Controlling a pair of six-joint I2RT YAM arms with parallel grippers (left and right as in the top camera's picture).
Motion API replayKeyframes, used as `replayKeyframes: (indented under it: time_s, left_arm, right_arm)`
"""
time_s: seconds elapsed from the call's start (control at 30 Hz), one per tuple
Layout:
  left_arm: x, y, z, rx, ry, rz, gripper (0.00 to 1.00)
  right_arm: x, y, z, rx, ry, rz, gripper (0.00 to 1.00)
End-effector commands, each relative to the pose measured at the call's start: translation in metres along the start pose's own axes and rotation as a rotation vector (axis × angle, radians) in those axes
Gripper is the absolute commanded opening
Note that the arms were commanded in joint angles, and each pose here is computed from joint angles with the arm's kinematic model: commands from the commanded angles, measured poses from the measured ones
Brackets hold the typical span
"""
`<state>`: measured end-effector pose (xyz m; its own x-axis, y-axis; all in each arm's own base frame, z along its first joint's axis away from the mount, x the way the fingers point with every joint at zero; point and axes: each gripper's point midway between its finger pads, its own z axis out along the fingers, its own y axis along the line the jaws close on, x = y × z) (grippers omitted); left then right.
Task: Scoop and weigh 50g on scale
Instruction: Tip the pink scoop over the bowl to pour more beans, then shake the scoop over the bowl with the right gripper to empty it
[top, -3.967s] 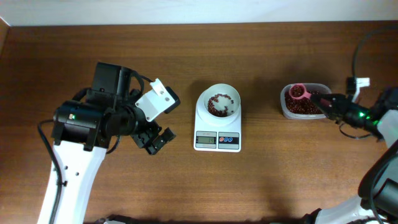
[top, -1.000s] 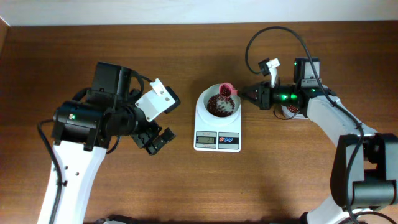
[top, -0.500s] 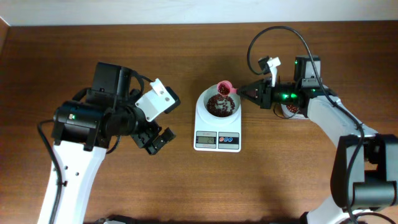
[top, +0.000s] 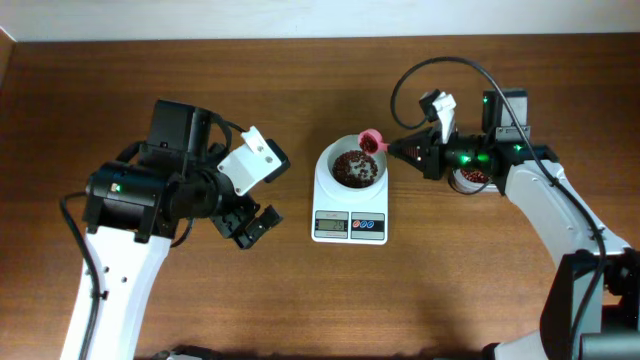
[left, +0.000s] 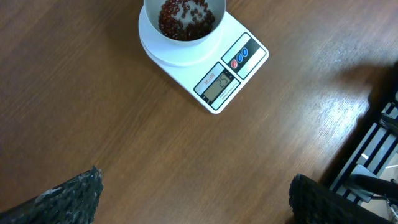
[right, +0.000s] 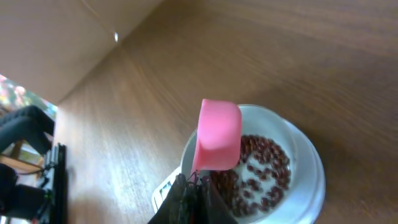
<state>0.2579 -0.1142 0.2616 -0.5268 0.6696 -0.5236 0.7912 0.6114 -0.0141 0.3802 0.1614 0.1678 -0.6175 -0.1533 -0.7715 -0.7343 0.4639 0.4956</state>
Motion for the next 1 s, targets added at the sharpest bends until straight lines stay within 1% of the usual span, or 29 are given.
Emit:
replayKeyframes:
  time_s: [0.0,0.17,0.23,0.37,0.43,0.5,0.7,0.83,0.97]
  left_arm:
    - [-0.005,0.002,-0.009,-0.025,-0.023,0.023,0.99]
    - [-0.005,0.002,-0.009,-0.025,-0.023,0.022,0.99]
    - [-0.005,0.002,-0.009,-0.025,-0.023,0.022,0.99]
    - [-0.005,0.002,-0.009,-0.025,-0.023,0.022,0.99]
    - [-0.005,0.002,-0.009,-0.025,-0.023,0.022,0.99]
    - [-0.005,0.002,-0.009,-0.025,-0.023,0.022,0.99]
    - [-0.005,0.002,-0.009,-0.025,-0.023,0.022,0.99]
    - [-0.005,0.002,-0.009,-0.025,-0.023,0.023,0.99]
    - [-0.005,0.002,-0.009,-0.025,-0.023,0.023,0.99]
  right_arm:
    - [0.001,0.004,0.002,0.095,0.051,-0.13,0.04]
    - [0.011,0.005,0.024,0.228,0.16,-0.228,0.04]
    - [0.013,0.0,0.026,0.317,0.199,-0.261,0.04]
    - [-0.003,0.004,0.014,0.452,0.197,-0.336,0.04]
    - [-0.011,0.009,0.008,0.485,0.181,-0.36,0.04]
    - [-0.015,0.016,0.006,0.479,0.168,-0.372,0.04]
    - [0.006,0.018,0.006,0.46,0.241,-0.316,0.04]
    - [0.005,0.018,0.006,0.469,0.216,-0.233,0.04]
    - [0.0,0.034,0.014,0.373,0.179,-0.239,0.04]
